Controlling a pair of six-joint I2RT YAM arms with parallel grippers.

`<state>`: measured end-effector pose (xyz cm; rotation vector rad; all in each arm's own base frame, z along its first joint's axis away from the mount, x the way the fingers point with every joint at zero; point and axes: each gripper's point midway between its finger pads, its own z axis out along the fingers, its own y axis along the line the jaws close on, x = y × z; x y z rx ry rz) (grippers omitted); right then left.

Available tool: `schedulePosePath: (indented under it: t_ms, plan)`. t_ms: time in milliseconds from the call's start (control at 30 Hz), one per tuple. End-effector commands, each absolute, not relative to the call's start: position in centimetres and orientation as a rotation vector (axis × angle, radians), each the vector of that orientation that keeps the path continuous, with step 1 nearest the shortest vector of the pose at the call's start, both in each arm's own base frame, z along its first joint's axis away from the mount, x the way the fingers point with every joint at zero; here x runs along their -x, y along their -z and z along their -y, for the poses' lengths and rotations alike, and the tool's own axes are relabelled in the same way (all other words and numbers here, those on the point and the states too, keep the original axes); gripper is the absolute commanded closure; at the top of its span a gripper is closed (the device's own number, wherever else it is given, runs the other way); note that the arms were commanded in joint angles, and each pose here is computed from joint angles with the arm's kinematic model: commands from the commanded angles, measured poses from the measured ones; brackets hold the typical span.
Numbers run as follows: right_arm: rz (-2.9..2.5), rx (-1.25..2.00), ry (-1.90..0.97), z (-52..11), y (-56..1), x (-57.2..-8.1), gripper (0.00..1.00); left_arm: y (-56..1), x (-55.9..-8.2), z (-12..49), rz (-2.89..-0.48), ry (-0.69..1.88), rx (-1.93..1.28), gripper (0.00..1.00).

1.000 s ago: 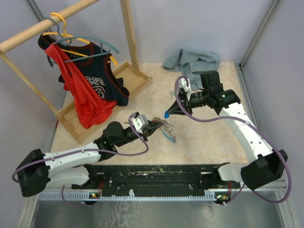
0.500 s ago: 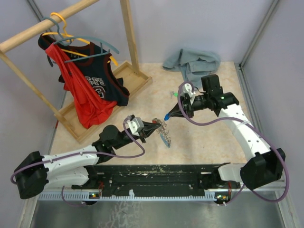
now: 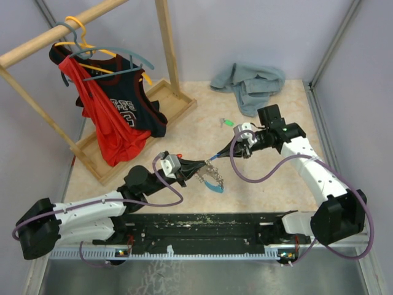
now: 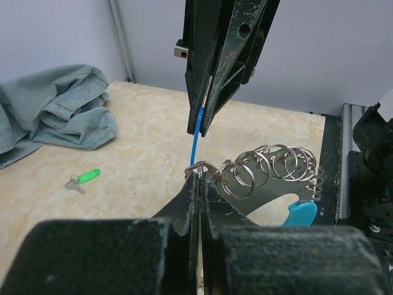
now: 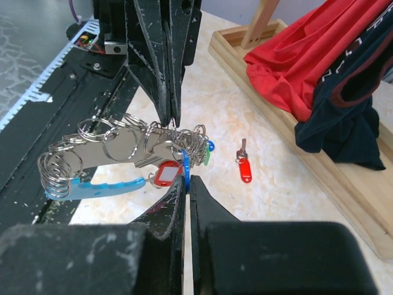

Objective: Remove the keys from the keyring

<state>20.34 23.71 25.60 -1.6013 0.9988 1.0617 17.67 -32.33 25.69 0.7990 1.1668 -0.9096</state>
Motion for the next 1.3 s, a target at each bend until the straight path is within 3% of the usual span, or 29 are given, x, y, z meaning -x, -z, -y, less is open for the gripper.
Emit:
schedulePosePath:
  t_ms: [0,1267]
  plan:
    - [-0.910,1.630,-0.989,-23.4,-25.4,-20.8,1.00,-29.9,-17.0,31.6,-1.023,0.958,-0.714,1.00]
    - [-0.932,1.611,-1.143,-25.9,-27.5,-18.7,1.00,-31.6,-17.8,29.5,-0.889,1.037,-0.435,1.00]
